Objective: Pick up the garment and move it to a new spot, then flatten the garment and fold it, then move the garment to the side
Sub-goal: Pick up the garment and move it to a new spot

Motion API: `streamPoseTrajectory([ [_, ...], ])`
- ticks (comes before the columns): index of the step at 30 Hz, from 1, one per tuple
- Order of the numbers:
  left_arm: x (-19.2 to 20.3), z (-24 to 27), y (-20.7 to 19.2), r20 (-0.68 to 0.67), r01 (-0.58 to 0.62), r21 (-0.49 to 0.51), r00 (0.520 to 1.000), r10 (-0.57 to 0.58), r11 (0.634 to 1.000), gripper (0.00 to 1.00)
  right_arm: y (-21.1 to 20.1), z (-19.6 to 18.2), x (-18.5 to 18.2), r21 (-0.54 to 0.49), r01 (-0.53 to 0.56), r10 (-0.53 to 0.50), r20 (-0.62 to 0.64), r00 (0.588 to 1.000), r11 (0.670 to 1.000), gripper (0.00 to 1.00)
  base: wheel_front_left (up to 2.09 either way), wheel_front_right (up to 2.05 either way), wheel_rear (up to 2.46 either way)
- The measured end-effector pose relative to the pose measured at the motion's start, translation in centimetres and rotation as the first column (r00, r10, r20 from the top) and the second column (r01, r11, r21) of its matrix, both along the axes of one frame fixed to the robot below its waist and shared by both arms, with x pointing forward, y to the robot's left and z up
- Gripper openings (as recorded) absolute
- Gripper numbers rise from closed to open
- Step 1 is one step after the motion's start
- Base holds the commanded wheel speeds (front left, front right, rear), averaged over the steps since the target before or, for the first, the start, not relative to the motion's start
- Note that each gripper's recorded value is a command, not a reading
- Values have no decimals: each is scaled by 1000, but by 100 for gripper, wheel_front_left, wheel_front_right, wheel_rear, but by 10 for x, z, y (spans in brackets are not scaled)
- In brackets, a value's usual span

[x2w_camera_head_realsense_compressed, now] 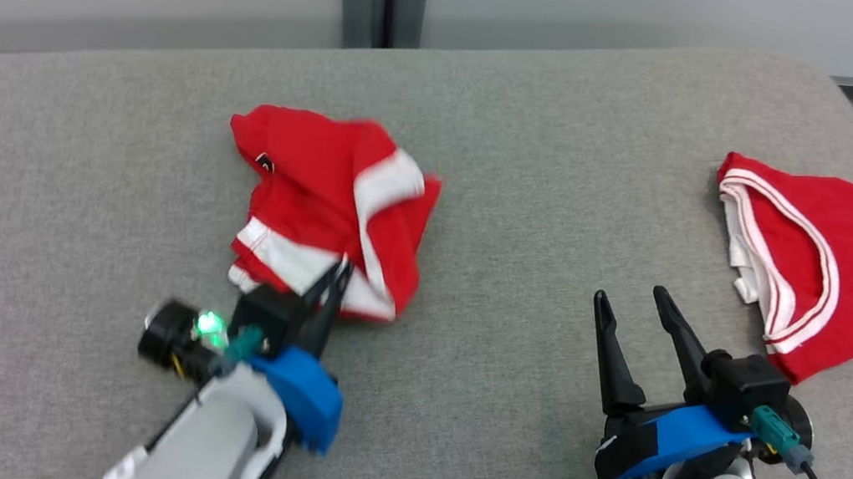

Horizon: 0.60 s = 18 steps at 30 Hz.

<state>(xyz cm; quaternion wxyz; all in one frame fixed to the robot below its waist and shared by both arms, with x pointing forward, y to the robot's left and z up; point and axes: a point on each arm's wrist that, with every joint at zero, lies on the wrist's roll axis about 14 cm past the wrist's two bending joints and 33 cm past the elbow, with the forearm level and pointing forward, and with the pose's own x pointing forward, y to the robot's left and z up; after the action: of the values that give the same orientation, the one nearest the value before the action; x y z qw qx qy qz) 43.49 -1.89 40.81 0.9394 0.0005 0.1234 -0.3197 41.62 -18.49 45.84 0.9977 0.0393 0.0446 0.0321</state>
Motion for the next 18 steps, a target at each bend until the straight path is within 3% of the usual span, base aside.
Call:
streamPoseTrajectory([
  [1, -8, -6, 0, -23, -5, 3, 1000, 6, 1000, 93, -1, 2, -2, 2, 4, -4, 3, 1000, 1000, 100, 0, 0, 0],
  [2, -15, -11, 3, -50, -26, -7, 998, 26, 1000, 100, -1, 4, -3, 4, 5, -5, 9, 1000, 1000, 100, 0, 0, 0],
  [7, -31, -26, 39, -147, -223, -38, 965, 216, 974, 100, 14, 9, -5, 20, -36, 36, 23, 999, 999, 100, 0, 0, 0],
  [14, -41, -16, 99, -126, -439, -64, 894, 429, 896, 100, 49, 8, 0, 40, -131, 130, 24, 991, 991, 100, 0, 0, 0],
  [18, -38, 3, 123, -74, -504, -99, 864, 499, 858, 100, 69, 7, 4, 36, -186, 186, 20, 982, 982, 100, 0, 0, 0],
])
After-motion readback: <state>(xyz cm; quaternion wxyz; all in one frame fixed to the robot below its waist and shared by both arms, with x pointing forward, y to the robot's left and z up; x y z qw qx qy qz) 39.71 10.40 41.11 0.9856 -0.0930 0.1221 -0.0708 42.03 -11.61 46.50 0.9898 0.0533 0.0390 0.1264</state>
